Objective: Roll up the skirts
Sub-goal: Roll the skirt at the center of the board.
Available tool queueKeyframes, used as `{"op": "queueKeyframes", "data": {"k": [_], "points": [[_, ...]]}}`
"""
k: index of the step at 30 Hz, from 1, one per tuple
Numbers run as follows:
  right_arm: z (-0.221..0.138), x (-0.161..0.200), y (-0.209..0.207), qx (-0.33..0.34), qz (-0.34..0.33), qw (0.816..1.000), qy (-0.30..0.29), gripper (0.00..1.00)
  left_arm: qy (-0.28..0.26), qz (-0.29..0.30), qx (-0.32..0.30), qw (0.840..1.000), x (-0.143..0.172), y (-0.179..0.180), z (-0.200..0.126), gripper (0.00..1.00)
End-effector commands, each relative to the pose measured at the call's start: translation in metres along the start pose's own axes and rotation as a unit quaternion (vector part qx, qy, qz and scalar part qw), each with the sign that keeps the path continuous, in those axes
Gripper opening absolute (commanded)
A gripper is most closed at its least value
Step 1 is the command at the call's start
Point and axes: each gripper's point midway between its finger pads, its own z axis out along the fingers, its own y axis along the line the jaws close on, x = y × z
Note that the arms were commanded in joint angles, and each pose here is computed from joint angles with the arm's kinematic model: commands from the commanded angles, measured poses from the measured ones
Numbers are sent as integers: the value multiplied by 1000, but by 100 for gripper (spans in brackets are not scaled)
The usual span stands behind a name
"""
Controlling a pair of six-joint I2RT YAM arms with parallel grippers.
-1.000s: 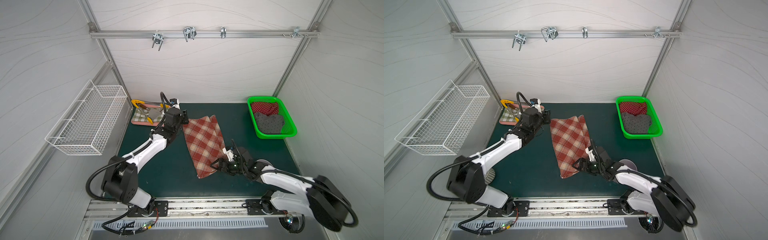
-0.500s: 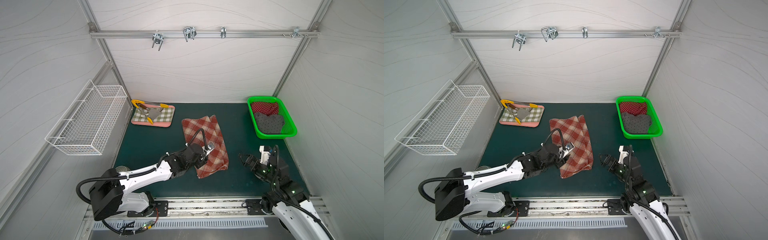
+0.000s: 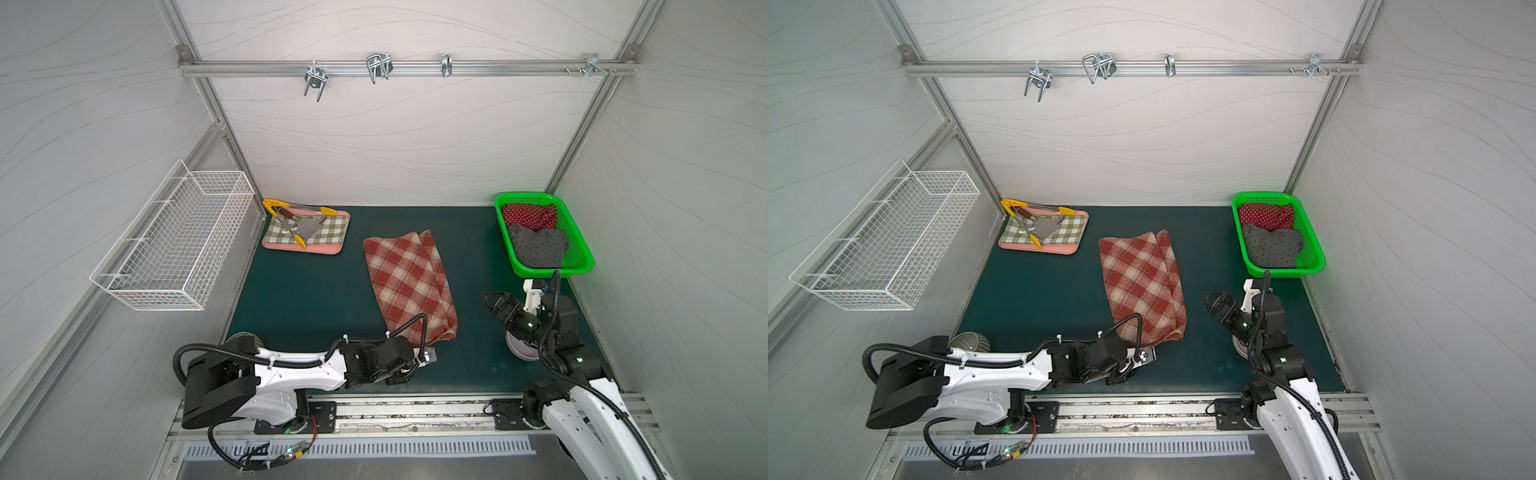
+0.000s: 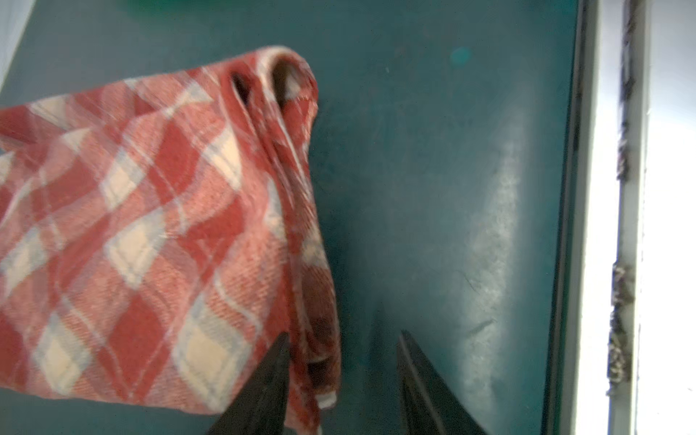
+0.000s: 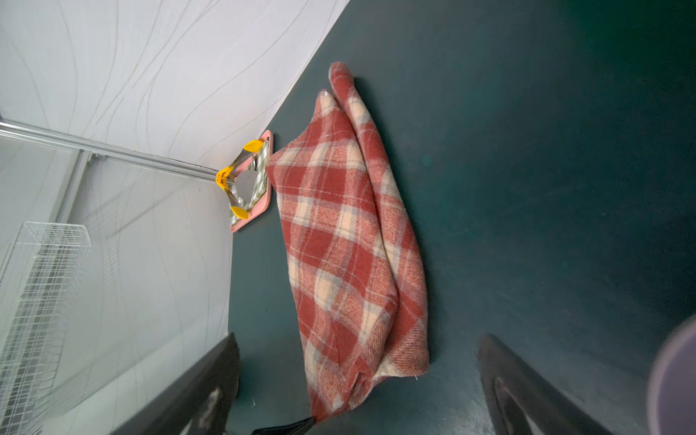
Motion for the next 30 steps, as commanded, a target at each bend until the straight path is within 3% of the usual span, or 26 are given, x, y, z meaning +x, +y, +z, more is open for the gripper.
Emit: {"op": "queueKeyframes", "data": {"k": [1,8,11,14,15,16,17,21,30], "points": [[-5,-8,18,-29,-20,999,-6,99,-18,-1,-22,1000,-7,5,10,48],[-4,-5,23,-43,-25,999,1,99,-17,13,-79,997,-2,19,27,47],[-4,-4,24,-46,-28,999,4,99,-22,14,-133,991,1,33,29,47],[-3,-2,25,-49,-33,998,10,99,-69,-2,-163,984,-10,41,16,50],[-3,-2,26,-50,-34,998,11,99,-79,-4,-166,983,-12,41,11,64],[-3,-2,26,-51,-34,998,11,99,-86,-4,-166,982,-13,40,8,89],[-2,-2,27,-53,-34,998,12,99,-90,-2,-164,982,-13,39,4,90],[-2,-2,30,-61,-31,998,16,99,-79,6,-163,983,-8,38,2,88],[-3,-1,33,-66,-33,997,18,99,-5,64,-156,986,10,21,35,79]]}}
